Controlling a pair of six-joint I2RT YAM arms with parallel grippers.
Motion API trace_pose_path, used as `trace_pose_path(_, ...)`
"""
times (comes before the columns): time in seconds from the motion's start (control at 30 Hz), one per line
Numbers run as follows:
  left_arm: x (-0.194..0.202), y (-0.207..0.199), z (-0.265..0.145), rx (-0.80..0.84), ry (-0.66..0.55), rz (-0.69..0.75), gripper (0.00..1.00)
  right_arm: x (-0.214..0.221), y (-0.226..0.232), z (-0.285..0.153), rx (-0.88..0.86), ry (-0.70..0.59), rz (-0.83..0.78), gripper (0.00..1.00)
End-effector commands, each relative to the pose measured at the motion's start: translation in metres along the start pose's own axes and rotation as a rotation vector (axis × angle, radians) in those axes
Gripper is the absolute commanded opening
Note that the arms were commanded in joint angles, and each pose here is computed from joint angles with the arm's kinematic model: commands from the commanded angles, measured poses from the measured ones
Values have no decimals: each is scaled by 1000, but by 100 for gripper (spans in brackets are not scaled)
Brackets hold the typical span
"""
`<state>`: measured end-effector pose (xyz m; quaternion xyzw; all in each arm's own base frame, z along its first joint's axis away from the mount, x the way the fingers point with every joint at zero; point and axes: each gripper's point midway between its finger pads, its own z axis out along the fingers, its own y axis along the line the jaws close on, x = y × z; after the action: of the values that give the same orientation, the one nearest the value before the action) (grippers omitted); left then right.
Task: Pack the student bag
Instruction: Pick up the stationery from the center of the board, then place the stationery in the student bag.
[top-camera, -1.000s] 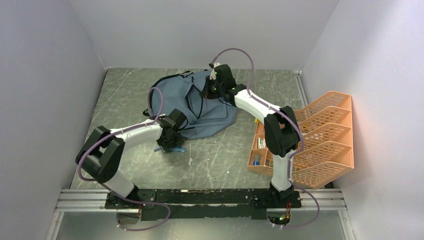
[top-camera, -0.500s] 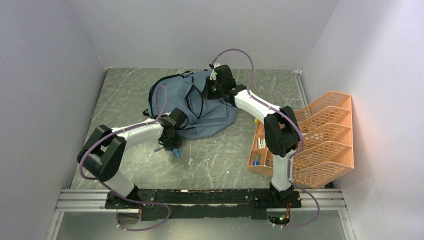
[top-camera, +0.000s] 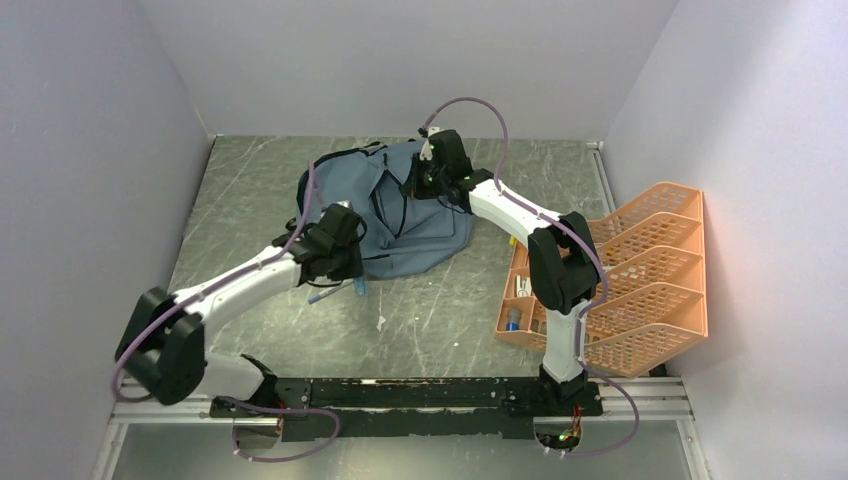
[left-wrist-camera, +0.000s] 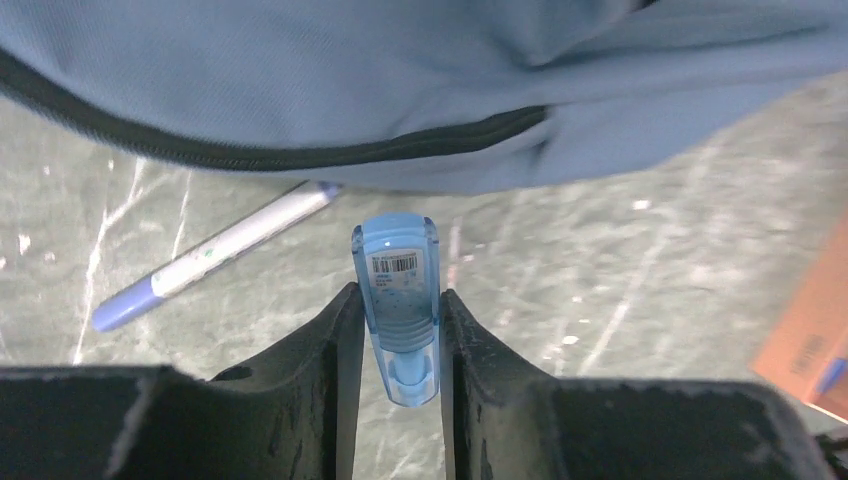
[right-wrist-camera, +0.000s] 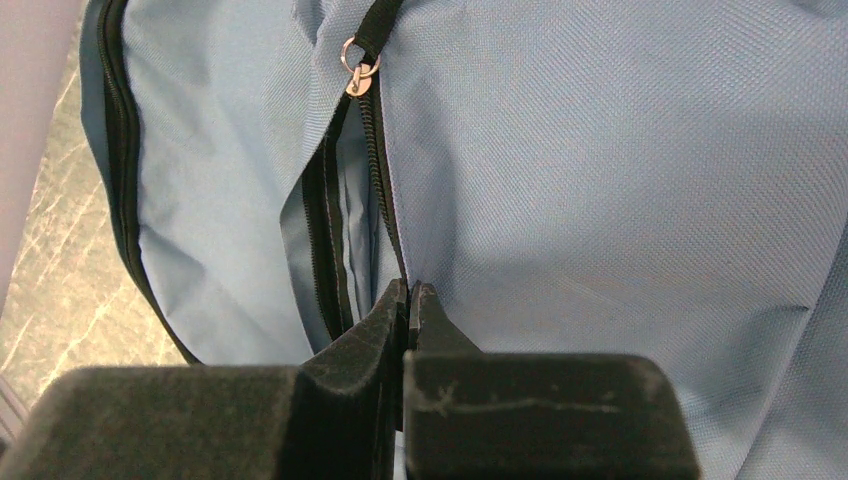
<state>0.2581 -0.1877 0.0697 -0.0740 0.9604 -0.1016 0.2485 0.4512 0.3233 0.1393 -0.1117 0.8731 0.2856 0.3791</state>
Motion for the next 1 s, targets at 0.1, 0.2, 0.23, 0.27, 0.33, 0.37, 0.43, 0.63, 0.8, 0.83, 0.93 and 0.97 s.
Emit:
trace_pose_path(0.1, -66, -54, -52, 304, -300, 82, 8, 5, -5, -15, 19, 28, 14, 0)
trace_pose_path(0.2, -91, -68, -50, 304, -326, 105, 5, 7, -5, -16, 18, 27, 17, 0)
trace_pose_path(0.23, -98, -72, -47, 304, -330, 116, 5, 7, -4, -16, 15, 28, 17, 0)
trace_pose_path(0.27, -104, -79, -45, 317, -335, 124, 5, 8, -3, -16, 11, 29, 18, 0)
trace_pose_path(0.33, -114, -94, -40, 361, -339, 148, 5, 9, -3, -16, 7, 27, 21, 0)
trace_pose_path(0.37, -119, -100, -39, 381, -349, 160, 5, 10, -4, -16, 10, 26, 22, 0)
trace_pose_path(0.43, -129, -109, -34, 402, -365, 174, 5, 13, -6, -14, 13, 31, 26, 0)
trace_pose_path(0.63, -154, -115, -11, 402, -386, 153, 5, 13, -6, -13, 7, 34, 21, 0)
trace_pose_path(0.8, -163, -117, 0, 424, -393, 133, 5, 12, -4, -13, 0, 30, 22, 0)
trace_pose_path(0.83, -166, -116, 4, 417, -393, 132, 5, 11, -2, -13, -8, 31, 22, 0)
trace_pose_path(0.93, -178, -120, 10, 422, -416, 132, 5, 8, 2, -15, -24, 20, 26, 0)
trace_pose_path(0.97, -180, -121, 14, 423, -412, 128, 5, 6, 3, -16, -27, 13, 27, 0)
